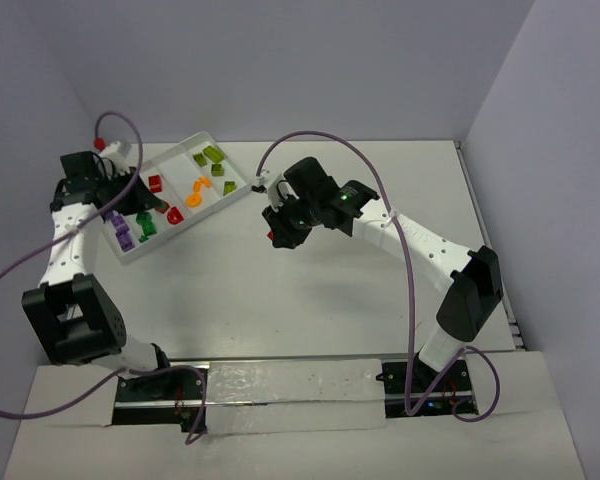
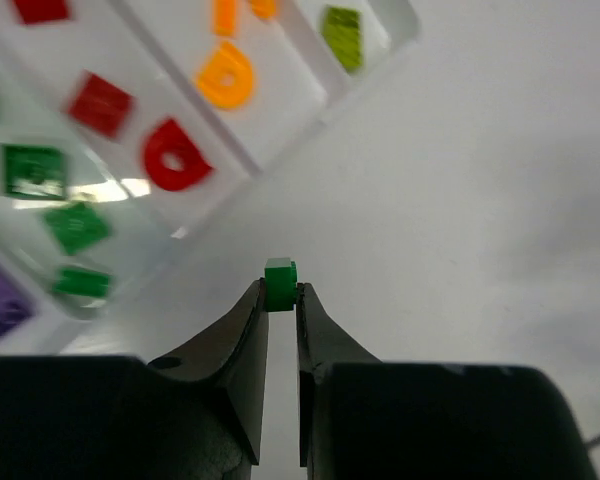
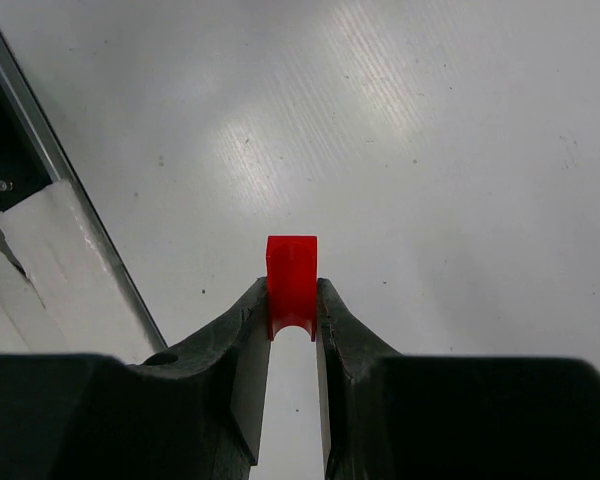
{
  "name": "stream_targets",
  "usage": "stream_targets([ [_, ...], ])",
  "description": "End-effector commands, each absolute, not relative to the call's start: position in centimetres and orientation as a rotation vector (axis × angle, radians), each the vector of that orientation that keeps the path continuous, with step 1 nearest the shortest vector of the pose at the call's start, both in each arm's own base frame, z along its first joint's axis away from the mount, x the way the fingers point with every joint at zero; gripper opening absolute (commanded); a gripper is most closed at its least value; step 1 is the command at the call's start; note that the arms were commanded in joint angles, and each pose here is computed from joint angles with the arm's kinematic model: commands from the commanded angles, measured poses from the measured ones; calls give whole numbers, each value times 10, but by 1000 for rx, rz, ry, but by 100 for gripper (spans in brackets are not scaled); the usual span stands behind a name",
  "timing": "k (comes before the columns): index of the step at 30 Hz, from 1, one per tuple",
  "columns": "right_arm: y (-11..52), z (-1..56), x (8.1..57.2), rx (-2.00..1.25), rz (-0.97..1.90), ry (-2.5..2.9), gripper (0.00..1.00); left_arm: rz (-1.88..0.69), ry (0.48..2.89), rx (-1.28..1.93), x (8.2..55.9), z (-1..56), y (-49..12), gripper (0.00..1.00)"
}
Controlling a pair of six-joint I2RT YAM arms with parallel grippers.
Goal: Sort the legos into containers by color
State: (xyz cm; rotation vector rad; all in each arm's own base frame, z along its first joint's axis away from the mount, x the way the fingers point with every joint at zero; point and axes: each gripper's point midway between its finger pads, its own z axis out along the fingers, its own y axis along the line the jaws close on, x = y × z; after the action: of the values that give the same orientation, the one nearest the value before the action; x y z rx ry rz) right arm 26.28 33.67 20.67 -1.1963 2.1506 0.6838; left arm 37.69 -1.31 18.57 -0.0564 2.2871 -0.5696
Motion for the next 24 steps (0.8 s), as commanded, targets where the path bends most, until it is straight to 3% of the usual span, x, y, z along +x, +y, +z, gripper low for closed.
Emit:
stream_targets([
  [1, 345, 225, 269, -1204, 701, 2073, 0, -368, 2302, 17, 403, 189, 52, 0],
  [10, 345, 220, 277, -1193, 700, 2097, 0, -246, 2341, -142, 468, 156, 155, 0],
  [24, 340, 206, 282, -1190, 711, 2130, 0, -152, 2290, -176, 537, 129, 201, 8],
])
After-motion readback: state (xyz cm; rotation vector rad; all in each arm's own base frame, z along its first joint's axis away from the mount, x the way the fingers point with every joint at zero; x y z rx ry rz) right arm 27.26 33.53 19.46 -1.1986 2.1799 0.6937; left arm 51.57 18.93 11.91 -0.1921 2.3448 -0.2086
